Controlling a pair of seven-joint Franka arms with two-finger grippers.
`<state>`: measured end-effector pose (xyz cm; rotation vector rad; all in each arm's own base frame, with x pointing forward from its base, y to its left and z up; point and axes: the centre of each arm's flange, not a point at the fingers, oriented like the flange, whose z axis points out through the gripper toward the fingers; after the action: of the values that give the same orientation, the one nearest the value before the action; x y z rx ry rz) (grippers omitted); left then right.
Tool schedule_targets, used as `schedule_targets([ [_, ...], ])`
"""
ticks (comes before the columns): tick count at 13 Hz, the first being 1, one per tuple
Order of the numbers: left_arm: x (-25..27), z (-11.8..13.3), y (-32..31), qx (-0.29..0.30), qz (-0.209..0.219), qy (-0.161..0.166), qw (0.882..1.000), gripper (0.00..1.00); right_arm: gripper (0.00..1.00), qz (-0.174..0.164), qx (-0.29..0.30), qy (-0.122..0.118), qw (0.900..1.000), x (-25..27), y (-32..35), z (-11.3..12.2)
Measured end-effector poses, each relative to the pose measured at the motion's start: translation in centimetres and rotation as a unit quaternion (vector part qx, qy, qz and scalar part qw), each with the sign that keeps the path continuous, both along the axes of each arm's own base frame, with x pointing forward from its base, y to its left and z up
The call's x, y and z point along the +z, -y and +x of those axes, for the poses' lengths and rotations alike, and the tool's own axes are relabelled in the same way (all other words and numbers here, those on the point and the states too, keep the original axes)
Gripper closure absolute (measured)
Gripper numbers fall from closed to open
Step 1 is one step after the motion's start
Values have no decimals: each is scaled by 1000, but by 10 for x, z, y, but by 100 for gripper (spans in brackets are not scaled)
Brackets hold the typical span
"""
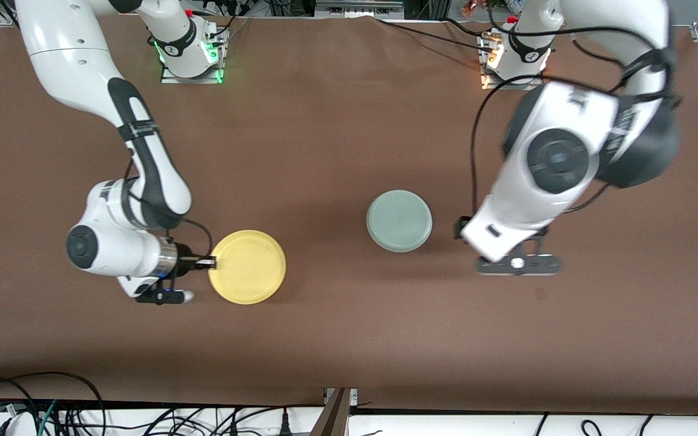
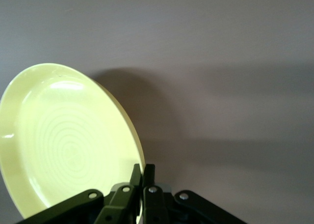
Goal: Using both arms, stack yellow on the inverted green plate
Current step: 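Carry the yellow plate with the right gripper onto the green plate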
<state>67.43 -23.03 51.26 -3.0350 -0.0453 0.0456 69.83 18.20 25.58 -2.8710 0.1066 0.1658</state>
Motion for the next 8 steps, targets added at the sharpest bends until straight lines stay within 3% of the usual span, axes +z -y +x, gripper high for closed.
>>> schedule_targets([
  [2,45,-14,-47,10,0,-16,1000,0,97,6,-28,-16,999,8,-84,-23],
  [3,61,-22,-66,-1,0,-24,1000,0,97,7,-42,-12,999,11,-134,-40],
  [6,83,-42,-124,-15,-11,-37,999,0,97,15,-75,-3,997,15,-274,-115],
  [8,82,-56,-152,-19,-23,-42,999,0,97,6,-85,-4,996,8,-326,-157],
])
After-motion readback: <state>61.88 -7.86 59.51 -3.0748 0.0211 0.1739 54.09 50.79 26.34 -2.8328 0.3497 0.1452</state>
